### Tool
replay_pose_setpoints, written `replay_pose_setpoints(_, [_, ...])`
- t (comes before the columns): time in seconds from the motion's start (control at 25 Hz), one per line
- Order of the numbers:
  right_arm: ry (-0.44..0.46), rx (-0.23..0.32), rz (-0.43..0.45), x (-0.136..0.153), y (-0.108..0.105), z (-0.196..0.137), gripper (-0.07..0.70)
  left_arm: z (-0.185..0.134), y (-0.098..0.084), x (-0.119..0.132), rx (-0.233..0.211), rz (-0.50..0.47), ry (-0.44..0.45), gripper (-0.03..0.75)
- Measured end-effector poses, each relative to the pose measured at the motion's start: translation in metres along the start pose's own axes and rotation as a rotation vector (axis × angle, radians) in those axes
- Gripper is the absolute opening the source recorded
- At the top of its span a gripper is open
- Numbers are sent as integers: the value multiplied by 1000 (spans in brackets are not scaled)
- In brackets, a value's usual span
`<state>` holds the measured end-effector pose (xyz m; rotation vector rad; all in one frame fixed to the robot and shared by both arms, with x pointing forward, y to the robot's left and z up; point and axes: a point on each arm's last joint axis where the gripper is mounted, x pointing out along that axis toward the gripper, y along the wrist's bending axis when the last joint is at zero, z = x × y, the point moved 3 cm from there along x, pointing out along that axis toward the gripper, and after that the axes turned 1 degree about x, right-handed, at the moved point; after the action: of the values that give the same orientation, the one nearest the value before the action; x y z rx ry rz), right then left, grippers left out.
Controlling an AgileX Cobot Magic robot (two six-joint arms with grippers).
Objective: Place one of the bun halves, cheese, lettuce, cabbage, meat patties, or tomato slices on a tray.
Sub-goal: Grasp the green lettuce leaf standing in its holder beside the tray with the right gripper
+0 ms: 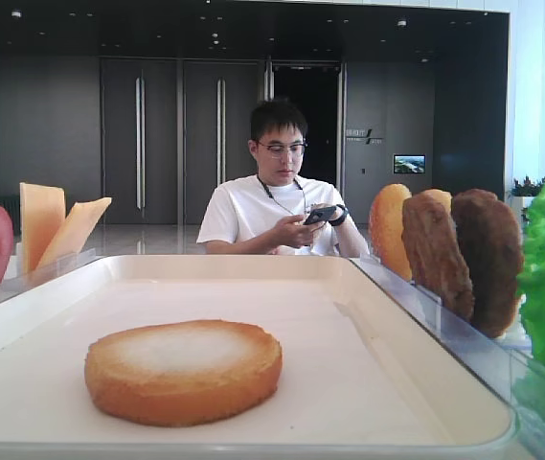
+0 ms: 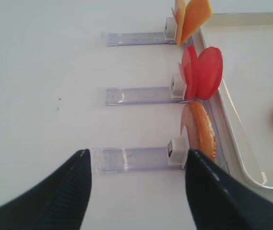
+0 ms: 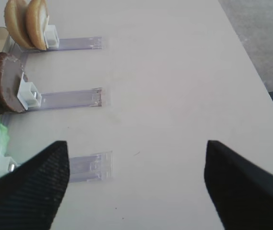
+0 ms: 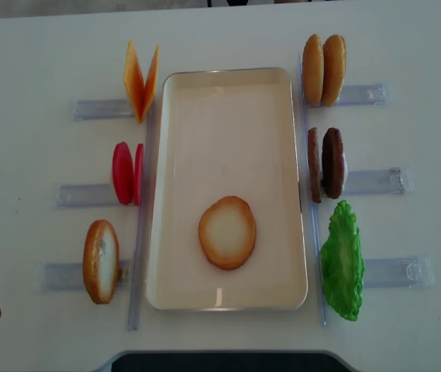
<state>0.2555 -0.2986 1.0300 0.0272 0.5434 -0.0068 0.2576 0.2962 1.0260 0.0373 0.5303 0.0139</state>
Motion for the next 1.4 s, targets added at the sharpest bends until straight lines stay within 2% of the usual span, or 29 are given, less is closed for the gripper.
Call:
replay_pose_setpoints(1.12, [0, 0, 0, 0, 0, 0, 577, 0, 0, 0, 0, 0, 0, 471])
replay_pose_setpoints(1.4, [159, 0, -4, 15, 1, 21, 577, 0, 0, 0, 0, 0, -1, 471])
